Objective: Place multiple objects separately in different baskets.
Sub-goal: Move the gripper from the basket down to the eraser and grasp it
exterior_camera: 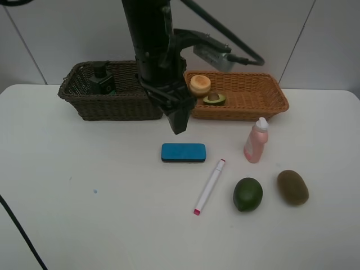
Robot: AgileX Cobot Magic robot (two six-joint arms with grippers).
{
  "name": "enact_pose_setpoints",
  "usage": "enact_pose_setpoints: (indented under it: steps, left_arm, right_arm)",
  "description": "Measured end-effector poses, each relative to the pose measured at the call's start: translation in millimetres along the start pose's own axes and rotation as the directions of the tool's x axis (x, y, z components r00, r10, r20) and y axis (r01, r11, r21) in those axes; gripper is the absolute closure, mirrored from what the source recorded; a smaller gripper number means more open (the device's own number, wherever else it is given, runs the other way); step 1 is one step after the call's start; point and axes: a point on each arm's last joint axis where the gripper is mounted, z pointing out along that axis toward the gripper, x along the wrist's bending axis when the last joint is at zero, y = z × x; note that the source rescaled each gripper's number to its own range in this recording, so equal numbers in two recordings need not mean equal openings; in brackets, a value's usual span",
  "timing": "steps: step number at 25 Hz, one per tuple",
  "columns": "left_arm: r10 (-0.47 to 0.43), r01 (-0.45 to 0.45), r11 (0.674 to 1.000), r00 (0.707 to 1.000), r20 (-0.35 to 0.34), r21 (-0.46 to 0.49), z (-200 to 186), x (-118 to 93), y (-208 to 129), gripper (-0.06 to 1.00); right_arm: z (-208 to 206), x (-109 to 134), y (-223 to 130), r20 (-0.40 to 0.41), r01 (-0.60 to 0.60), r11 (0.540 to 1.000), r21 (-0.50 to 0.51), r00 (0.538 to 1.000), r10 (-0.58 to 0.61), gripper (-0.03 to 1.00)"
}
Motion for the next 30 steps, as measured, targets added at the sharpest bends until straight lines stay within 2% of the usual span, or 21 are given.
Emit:
enact_pose_setpoints:
  steps: [5,12,20,30]
  left_arm:
    - [0.040,-0.041,0.998,0.999,0.014,0.046,61.5,-0.2,13.0,0.01]
    - [0.055,-0.056,0.998,0.998,-0.013,-0.012,114.4,2.0,30.3,0.01]
    - [0.080,-0.079,0.997,0.995,-0.059,0.019,143.6,8.4,28.4,0.01]
    - [0.068,-0.066,0.997,0.996,-0.052,0.039,164.2,9.5,26.2,0.01]
  right_arm:
    - [0.0,0.0,0.0,0.000,0.000,1.000,0.000,1.000,0.000,0.01]
    - [0.0,0.0,0.0,0.000,0.000,1.000,0.000,1.000,0.000,0.01]
    - [0.0,0.0,0.0,0.000,0.000,1.000,0.000,1.000,0.000,0.01]
    - [0.0,0.0,0.0,0.000,0.000,1.000,0.000,1.000,0.000,0.01]
